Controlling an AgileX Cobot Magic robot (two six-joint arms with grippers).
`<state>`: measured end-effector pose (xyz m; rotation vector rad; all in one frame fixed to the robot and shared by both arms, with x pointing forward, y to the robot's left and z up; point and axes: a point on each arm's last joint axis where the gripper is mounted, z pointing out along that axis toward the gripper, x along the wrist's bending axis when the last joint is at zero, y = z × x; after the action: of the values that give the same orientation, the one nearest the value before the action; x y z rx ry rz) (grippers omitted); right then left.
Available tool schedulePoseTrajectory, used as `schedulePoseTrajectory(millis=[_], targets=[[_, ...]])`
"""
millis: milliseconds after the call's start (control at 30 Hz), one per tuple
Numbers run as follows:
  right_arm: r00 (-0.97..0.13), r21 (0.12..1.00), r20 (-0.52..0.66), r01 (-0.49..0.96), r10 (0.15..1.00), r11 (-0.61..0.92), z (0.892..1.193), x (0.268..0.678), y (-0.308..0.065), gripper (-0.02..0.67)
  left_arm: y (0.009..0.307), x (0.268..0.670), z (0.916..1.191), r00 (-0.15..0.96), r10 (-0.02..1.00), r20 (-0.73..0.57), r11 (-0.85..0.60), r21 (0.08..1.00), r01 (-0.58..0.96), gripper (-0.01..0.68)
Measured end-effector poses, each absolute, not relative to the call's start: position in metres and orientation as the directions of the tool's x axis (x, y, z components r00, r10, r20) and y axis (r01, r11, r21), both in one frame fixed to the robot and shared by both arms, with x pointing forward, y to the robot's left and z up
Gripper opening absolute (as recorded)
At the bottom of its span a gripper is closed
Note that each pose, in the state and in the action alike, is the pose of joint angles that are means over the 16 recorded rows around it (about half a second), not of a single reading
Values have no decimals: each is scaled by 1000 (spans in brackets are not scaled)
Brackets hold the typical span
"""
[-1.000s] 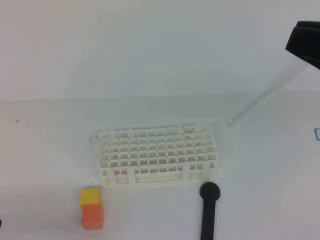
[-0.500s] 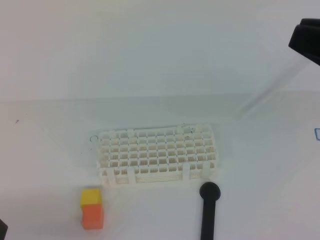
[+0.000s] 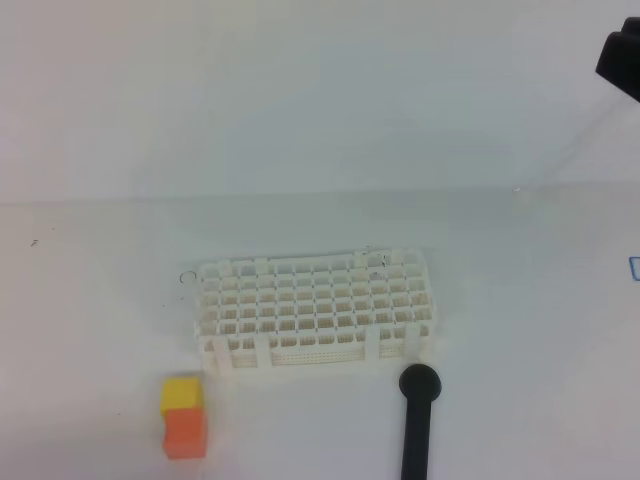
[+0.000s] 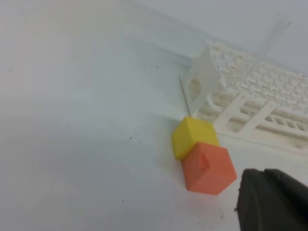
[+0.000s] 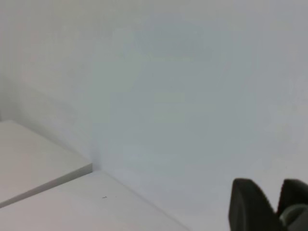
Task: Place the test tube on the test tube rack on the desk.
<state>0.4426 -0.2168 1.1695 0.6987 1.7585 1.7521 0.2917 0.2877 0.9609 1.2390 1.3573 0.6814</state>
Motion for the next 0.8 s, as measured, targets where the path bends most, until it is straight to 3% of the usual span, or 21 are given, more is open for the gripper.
schedulePoseTrajectory(millis=[400,800], targets=[[-692,999,-6,23,722,29,1159,457,-217,116,288,291,957,156,931,-331,270,909,318,-1],[-671,970,94,228,736,84,1120,485,-201,116,288,291,955,155,932,-327,265,909,320,-1]])
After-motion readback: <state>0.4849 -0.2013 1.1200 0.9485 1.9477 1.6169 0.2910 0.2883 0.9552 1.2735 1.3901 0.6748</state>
